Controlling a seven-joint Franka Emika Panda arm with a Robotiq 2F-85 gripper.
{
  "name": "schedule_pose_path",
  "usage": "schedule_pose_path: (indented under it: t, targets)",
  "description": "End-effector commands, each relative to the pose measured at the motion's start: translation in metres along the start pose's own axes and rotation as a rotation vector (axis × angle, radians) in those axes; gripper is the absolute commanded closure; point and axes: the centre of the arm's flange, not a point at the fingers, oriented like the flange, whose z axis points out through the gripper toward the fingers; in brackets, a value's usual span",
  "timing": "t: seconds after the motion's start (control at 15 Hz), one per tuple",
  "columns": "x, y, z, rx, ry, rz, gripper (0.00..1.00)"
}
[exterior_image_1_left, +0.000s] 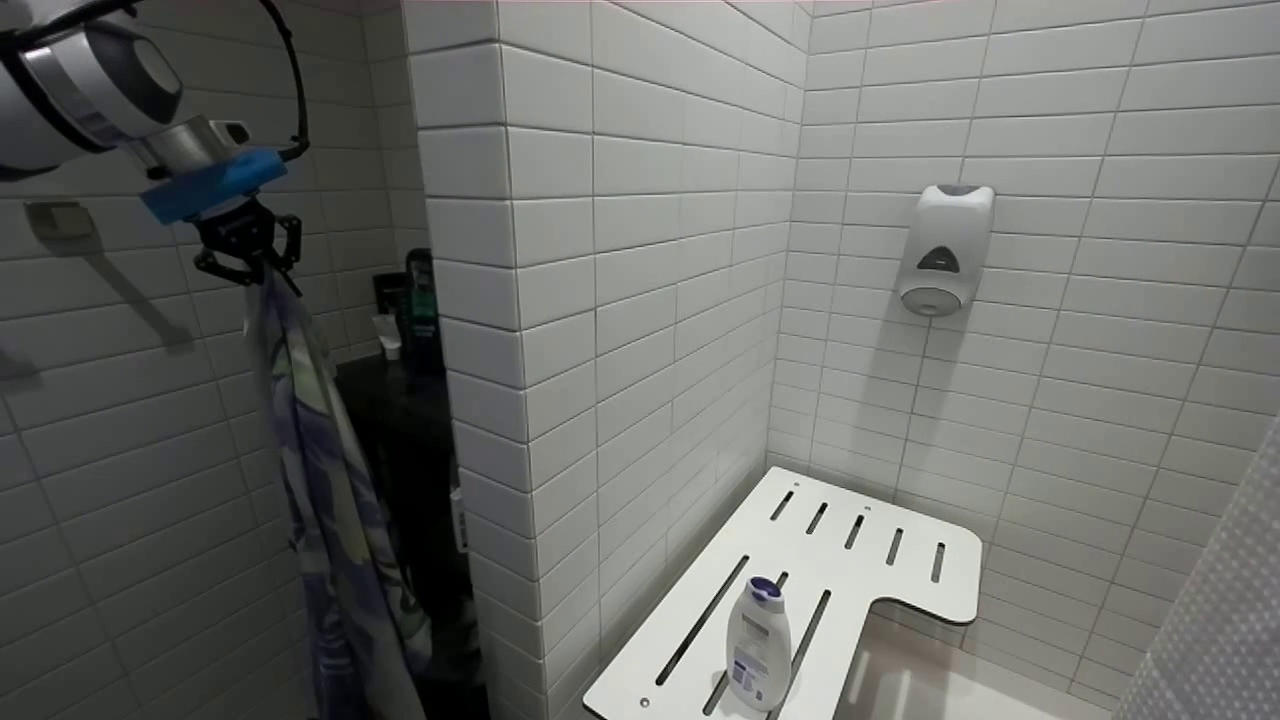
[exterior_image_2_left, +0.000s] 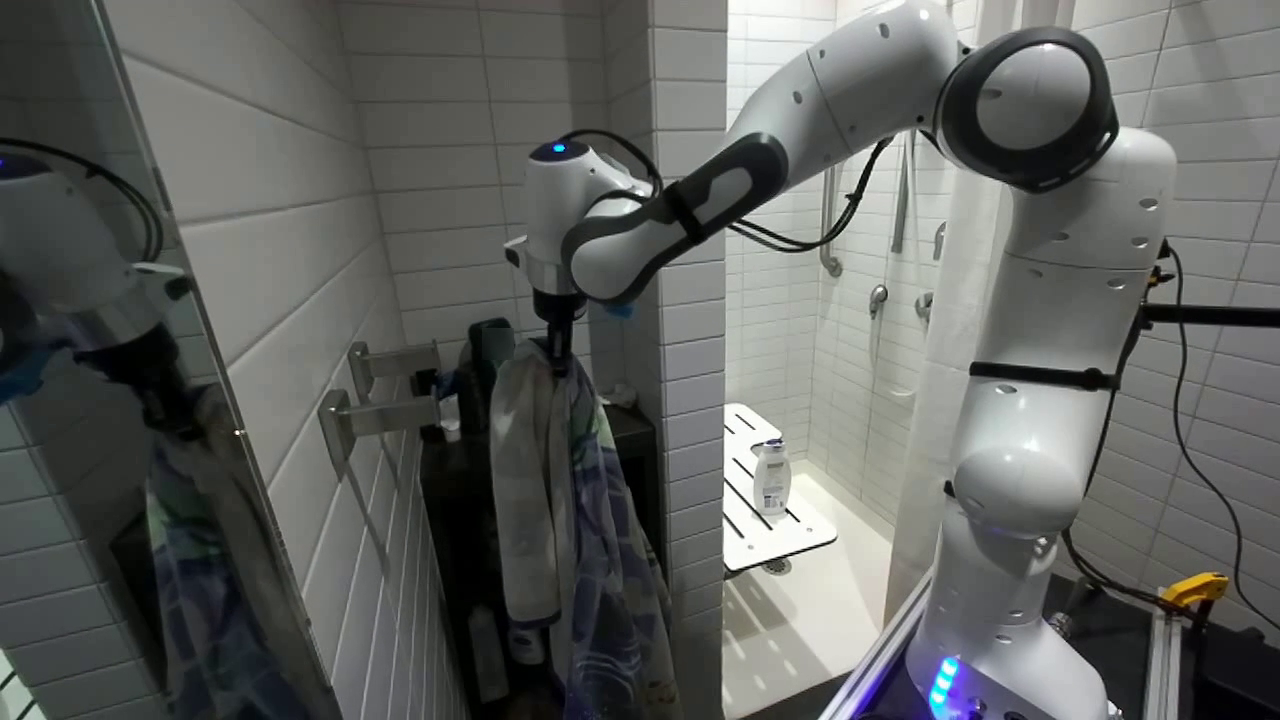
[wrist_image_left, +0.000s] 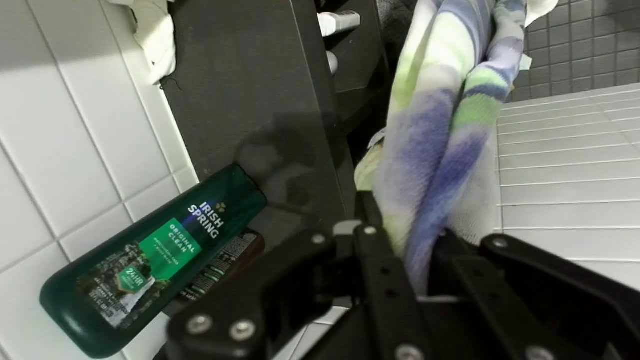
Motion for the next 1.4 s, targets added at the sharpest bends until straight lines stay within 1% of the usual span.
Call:
schedule_pose_path:
  t: [0.0, 0.13, 0.2, 0.27, 0.4, 0.53, 0.6, 0.93, 1.13, 1.33]
  targets:
    - [0.000, 0.000, 0.000, 0.000, 0.000, 0.000, 0.88]
    - [0.000, 0.000, 0.000, 0.000, 0.000, 0.000, 0.88]
    - [0.000, 0.000, 0.000, 0.000, 0.000, 0.000, 0.97]
    - [0.002, -0.001, 0.001, 0.006, 0.007, -0.004, 0.97]
    - [0.006, -0.001, -0.011, -0.009, 0.027, -0.012, 0.97]
    - [0.008, 0.002, -0.039, -0.046, 0.052, -0.029, 0.97]
    - [0.009, 0.003, -0.058, -0.080, 0.070, -0.042, 0.97]
    - [0.011, 0.004, -0.149, -0.200, 0.158, -0.096, 0.97]
    - [0.007, 0.005, -0.206, -0.295, 0.195, -0.116, 0.97]
    - [0.003, 0.009, -0.252, -0.382, 0.233, -0.112, 0.97]
